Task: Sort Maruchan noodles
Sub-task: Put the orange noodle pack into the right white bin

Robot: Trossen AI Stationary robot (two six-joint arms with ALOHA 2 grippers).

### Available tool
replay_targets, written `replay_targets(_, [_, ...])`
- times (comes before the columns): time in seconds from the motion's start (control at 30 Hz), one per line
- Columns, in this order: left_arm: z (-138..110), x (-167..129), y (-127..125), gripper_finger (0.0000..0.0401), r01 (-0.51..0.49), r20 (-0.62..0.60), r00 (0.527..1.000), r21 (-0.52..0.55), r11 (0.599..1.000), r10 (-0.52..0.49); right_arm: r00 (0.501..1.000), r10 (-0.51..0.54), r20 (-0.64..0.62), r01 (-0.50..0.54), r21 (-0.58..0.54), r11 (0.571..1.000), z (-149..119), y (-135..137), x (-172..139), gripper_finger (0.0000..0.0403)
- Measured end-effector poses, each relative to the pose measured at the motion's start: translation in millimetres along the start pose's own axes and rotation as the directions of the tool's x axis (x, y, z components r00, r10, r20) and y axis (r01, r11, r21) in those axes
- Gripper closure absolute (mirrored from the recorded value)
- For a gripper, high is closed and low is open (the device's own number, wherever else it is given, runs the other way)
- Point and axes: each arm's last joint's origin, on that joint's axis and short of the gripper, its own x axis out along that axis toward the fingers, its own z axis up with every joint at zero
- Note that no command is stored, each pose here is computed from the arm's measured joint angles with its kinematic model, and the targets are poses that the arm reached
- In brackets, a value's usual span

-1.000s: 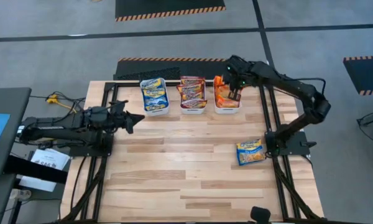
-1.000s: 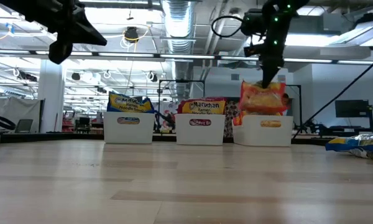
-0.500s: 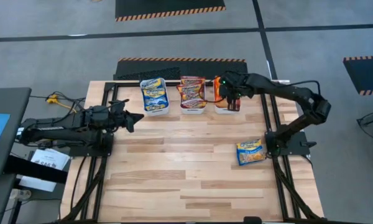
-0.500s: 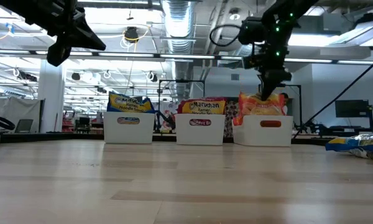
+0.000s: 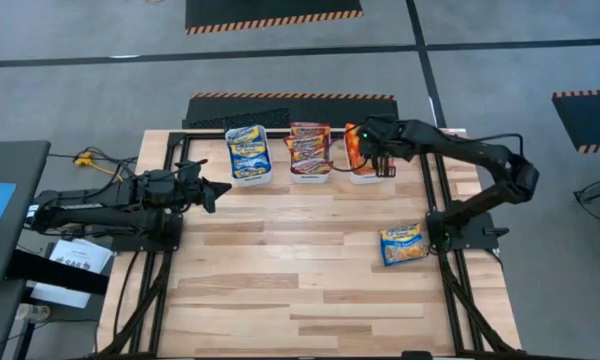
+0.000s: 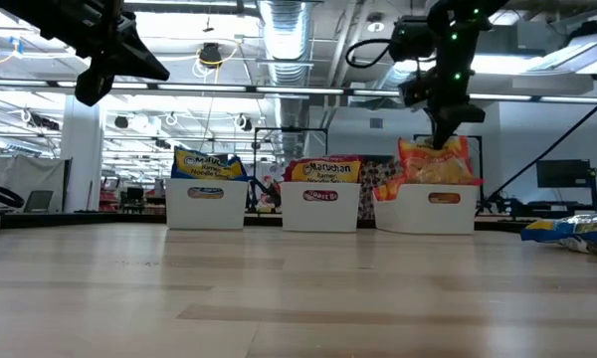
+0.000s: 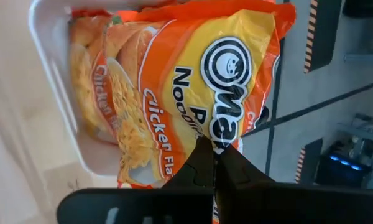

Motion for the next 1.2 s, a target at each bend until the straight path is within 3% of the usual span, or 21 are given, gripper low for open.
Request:
replay_targets(0.37, [0,0,0,0.0401,0.010,-0.009,1.000,0.021,1.000,-0.010,0.995,0.093,0.028,-0.093,-0.032,0.995,1,18,10,0.0396])
replay_targets(0.63, [0,0,0,0.0401,0.010,-0.009,1.000,0.022,1.000,-0.010,0.996,0.065,0.058,-0.069,0.079,0.994,8,33,10,0.0396])
replay_targets(0.97, [-2,0,0,0.0401,0.016,-0.035,0.999,0.033,0.999,-0.015,0.995,0.090,0.030,-0.095,0.322,0.942,6,39,8,0.0396])
replay_targets(1.2, [-5,0,3,0.0401,0.002,-0.077,0.997,0.043,0.999,0.002,0.993,0.099,0.062,-0.114,0.336,0.935,11,43,5,0.0396])
